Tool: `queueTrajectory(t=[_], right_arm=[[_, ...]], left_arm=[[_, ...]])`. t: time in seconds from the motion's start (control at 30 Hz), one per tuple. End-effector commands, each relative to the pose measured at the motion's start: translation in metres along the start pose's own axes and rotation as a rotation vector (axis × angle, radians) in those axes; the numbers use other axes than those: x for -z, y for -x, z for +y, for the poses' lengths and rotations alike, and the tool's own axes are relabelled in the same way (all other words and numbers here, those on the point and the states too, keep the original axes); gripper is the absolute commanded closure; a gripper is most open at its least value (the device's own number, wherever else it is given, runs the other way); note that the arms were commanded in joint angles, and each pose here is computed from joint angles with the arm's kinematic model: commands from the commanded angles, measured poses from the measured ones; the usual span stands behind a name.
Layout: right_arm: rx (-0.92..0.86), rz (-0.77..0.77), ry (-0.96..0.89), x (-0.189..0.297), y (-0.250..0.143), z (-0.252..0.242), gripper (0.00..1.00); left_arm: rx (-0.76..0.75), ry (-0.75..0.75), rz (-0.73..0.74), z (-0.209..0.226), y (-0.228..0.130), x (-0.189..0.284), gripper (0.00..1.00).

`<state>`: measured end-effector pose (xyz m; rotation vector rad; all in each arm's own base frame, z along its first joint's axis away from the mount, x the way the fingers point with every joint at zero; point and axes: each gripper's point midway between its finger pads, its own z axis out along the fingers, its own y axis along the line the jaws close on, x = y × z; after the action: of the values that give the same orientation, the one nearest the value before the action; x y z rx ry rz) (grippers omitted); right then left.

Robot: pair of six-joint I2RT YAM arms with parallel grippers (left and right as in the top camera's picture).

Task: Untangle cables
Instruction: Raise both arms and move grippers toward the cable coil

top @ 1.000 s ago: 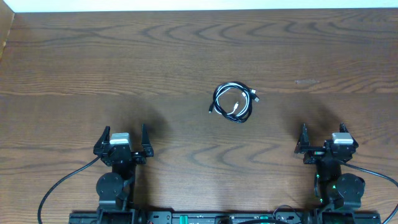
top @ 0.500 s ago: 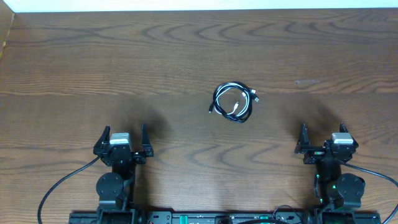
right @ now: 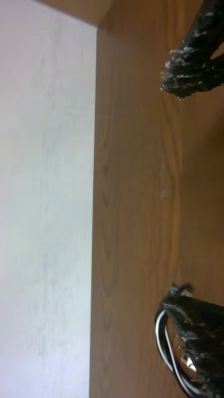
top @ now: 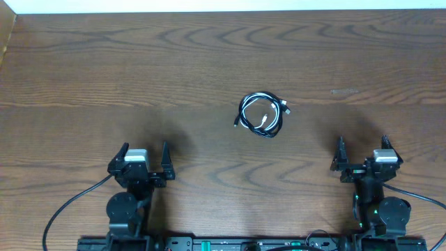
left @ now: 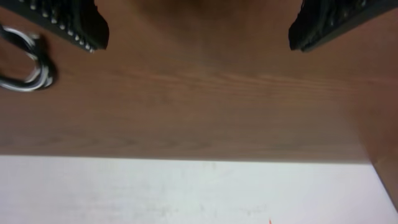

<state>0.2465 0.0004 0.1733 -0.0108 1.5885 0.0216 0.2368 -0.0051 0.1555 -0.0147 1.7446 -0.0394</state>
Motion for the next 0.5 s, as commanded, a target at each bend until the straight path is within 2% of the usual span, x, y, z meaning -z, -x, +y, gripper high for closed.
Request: queueTrajectory(t=[0.0, 0.27, 0.47], right_arm=[[-0.037, -0.052, 0.098, 0.007, 0.031, 0.017, 0.01], [-0.053, -0.034, 0.054, 0.039, 0.089, 0.012, 0.01], [-0.059, -0.041, 0.056, 0.077, 0.133, 0.015, 0.01]], left_arm=[[0.097, -0.021, -0.048, -0.004, 0.045, 0.023, 0.02], [0.089, 0.002, -0.071, -0.002, 0.099, 0.072, 0.02], [-0.037, -0.005, 0.007, -0.004, 0.094, 0.069, 0.02]])
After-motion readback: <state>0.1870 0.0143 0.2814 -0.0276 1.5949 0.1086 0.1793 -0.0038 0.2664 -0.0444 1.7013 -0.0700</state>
